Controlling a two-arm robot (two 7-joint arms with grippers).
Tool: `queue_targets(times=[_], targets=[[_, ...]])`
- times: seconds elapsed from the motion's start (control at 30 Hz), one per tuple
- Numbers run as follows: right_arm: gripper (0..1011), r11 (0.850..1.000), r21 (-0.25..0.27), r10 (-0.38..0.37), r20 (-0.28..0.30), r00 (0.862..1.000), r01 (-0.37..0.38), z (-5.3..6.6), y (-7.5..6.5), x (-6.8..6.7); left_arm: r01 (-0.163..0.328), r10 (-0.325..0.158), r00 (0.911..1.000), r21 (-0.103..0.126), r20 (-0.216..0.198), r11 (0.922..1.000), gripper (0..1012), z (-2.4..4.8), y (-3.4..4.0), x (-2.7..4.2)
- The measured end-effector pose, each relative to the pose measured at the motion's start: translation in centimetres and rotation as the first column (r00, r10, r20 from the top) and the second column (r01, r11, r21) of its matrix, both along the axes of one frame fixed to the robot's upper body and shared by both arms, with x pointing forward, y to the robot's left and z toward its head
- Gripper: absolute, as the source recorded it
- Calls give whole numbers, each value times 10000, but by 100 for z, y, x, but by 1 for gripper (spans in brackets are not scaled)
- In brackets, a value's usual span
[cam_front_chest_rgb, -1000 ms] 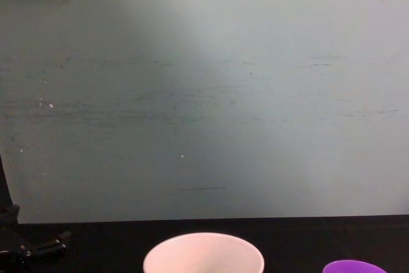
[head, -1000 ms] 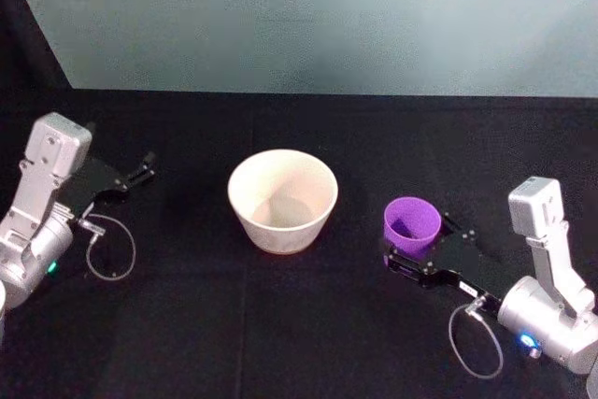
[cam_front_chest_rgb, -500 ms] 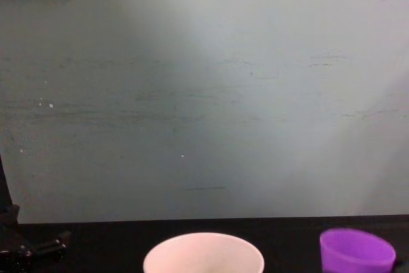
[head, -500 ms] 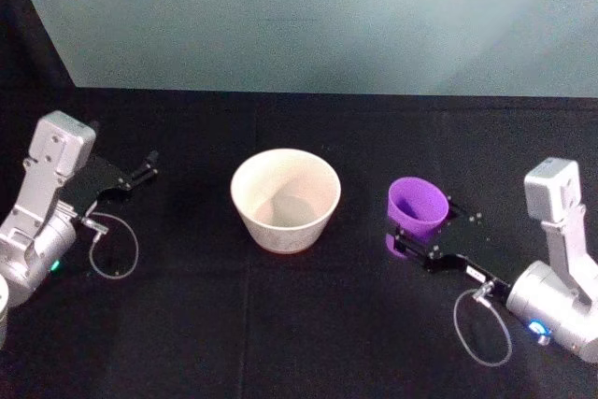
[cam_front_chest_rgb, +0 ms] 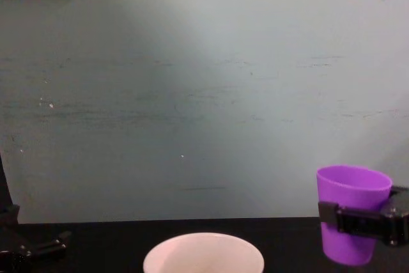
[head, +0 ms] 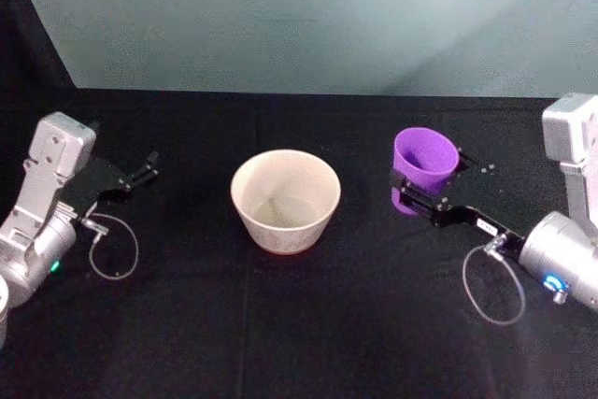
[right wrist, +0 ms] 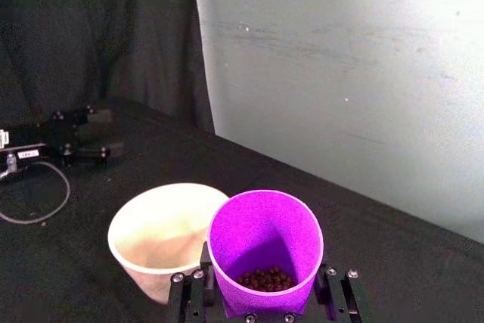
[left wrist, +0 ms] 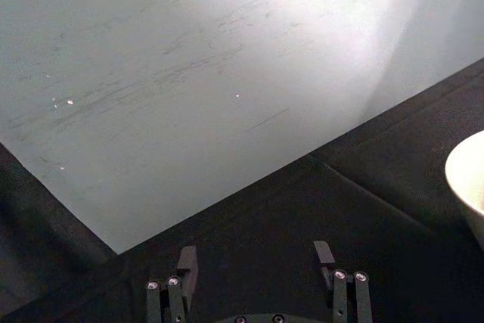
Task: Pick up the cup and pour the mung beans from the cup into the bowl.
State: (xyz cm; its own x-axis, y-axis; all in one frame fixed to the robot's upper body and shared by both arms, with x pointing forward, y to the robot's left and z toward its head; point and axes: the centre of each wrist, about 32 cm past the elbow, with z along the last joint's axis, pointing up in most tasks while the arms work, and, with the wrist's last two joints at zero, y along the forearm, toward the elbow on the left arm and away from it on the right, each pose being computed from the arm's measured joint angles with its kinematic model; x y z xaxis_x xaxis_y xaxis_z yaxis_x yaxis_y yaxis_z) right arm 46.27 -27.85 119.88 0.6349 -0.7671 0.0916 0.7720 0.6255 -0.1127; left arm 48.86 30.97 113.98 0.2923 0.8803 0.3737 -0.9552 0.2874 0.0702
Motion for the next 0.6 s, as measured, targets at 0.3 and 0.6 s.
queue_targets(times=[0.3,0.6], targets=[[720,10000,-9,-72,76,9999,72,67,-3,10,0,0,10000,0,0,10000,1000,0,0,0],[720,10000,-8,-62,66,10000,62,67,-1,10,0,0,10000,0,0,10000,1000,0,0,0]])
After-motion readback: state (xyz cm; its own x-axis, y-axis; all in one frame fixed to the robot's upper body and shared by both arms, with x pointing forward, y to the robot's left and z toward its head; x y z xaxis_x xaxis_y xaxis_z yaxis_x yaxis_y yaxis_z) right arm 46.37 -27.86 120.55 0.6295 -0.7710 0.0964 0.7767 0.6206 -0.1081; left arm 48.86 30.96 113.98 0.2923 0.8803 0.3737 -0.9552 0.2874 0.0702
